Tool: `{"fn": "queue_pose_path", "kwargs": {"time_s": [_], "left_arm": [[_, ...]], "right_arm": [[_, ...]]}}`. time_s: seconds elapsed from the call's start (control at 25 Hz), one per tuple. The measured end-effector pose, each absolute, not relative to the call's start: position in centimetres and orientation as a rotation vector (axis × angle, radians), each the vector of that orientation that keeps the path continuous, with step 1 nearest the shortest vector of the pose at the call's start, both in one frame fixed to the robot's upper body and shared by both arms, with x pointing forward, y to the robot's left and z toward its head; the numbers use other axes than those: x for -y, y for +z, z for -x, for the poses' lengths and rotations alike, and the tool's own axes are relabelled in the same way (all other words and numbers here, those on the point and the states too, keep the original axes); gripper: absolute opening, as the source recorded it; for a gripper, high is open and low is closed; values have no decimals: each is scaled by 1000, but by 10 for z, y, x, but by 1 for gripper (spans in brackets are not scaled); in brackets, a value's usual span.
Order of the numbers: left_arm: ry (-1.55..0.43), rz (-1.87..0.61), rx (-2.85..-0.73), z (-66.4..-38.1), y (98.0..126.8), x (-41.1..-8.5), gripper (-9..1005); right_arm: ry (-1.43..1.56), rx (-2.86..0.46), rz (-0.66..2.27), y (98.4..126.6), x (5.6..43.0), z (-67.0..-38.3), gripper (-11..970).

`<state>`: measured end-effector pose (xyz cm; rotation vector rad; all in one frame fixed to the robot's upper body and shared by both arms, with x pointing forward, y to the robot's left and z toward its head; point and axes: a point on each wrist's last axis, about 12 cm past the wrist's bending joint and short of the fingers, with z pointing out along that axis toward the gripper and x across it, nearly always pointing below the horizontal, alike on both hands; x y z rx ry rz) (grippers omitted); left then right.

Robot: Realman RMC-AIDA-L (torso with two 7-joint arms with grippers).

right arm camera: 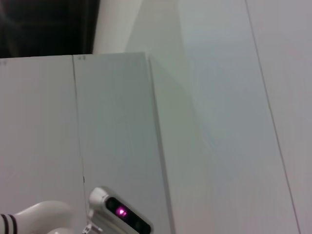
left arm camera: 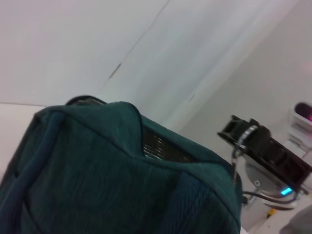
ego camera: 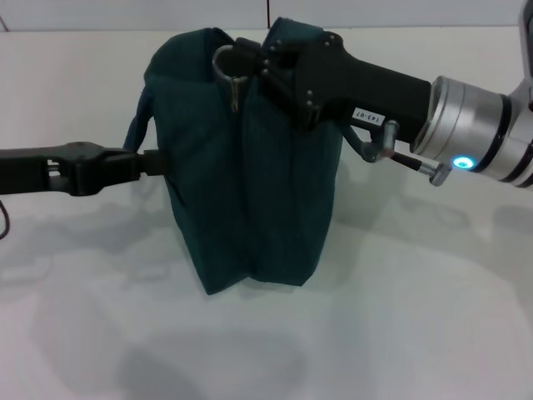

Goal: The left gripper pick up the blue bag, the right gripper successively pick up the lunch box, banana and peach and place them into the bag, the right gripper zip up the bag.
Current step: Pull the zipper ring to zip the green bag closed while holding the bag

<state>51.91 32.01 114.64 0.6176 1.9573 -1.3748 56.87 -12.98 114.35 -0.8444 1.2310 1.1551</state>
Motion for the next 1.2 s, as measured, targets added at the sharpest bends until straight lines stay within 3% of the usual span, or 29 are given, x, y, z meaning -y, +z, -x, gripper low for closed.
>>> {"fn": "queue_pose_path", "kwargs": {"time_s": [0.64,1.2], "left_arm": [[-1426,-718,-1940,-522,1140,-297,0],[-1432,-708,-1942,-522,1137,-296,0]], "right_arm": [[1240,-1307,755,1145,139,-577,64],[1258,-1296,773,1150,133,-578,66]]}}
